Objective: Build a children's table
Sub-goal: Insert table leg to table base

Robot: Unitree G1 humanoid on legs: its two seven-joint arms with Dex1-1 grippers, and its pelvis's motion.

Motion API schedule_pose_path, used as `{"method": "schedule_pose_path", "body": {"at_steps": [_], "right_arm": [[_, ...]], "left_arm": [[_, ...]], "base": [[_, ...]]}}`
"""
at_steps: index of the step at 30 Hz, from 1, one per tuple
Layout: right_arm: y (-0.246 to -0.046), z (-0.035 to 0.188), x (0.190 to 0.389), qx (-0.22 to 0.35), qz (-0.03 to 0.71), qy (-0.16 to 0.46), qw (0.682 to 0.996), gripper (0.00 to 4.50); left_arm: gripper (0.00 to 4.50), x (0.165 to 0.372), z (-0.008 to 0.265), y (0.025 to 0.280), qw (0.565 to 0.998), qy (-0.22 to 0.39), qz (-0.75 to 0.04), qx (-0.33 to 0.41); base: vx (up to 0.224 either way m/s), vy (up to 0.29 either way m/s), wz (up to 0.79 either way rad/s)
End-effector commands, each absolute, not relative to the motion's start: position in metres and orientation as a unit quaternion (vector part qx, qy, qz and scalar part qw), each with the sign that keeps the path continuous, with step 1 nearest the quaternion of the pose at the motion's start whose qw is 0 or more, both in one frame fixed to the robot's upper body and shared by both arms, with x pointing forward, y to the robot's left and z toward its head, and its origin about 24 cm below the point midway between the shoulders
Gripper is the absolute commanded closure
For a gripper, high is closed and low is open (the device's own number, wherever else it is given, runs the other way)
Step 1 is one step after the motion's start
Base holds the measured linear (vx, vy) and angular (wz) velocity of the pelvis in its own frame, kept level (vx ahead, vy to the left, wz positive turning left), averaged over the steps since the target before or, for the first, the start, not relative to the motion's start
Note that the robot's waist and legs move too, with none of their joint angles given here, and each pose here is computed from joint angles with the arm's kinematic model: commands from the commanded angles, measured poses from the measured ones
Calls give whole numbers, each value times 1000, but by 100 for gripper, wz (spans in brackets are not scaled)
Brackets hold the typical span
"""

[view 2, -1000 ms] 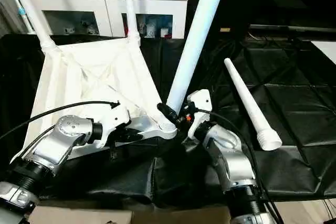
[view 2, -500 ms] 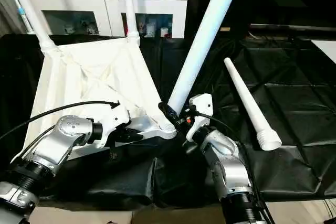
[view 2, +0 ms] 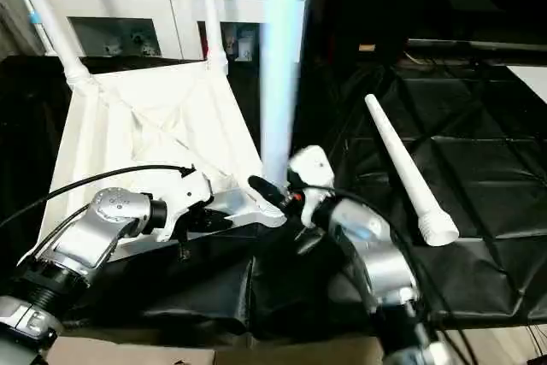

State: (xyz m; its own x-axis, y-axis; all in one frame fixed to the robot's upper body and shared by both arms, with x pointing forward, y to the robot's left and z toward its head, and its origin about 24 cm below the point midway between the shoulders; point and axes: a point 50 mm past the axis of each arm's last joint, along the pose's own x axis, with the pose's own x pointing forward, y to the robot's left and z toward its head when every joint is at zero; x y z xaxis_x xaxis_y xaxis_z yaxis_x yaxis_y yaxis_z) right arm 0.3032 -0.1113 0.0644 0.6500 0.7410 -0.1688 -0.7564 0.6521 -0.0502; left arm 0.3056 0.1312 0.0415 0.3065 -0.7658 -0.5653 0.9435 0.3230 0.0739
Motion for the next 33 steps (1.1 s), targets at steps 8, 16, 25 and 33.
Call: {"method": "schedule_pose_path", "body": {"at_steps": [8, 16, 25, 33], "right_arm": [[-125, 41, 316, -58, 395, 193, 896, 265], [-127, 31, 309, -39, 377, 201, 903, 265], [-134, 18, 307, -5, 319, 217, 922, 265], [-131, 15, 307, -26, 323, 226, 919, 265]], "left_arm": [[450, 302, 34, 134, 782, 235, -539, 208], [450, 307, 35, 137, 804, 233, -512, 195], [450, 316, 36, 137, 835, 223, -474, 170], [450, 314, 35, 136, 825, 228, -485, 179]], "base": [[0, 0, 0], [0, 0, 0], [0, 0, 0], [0, 0, 0]]}}
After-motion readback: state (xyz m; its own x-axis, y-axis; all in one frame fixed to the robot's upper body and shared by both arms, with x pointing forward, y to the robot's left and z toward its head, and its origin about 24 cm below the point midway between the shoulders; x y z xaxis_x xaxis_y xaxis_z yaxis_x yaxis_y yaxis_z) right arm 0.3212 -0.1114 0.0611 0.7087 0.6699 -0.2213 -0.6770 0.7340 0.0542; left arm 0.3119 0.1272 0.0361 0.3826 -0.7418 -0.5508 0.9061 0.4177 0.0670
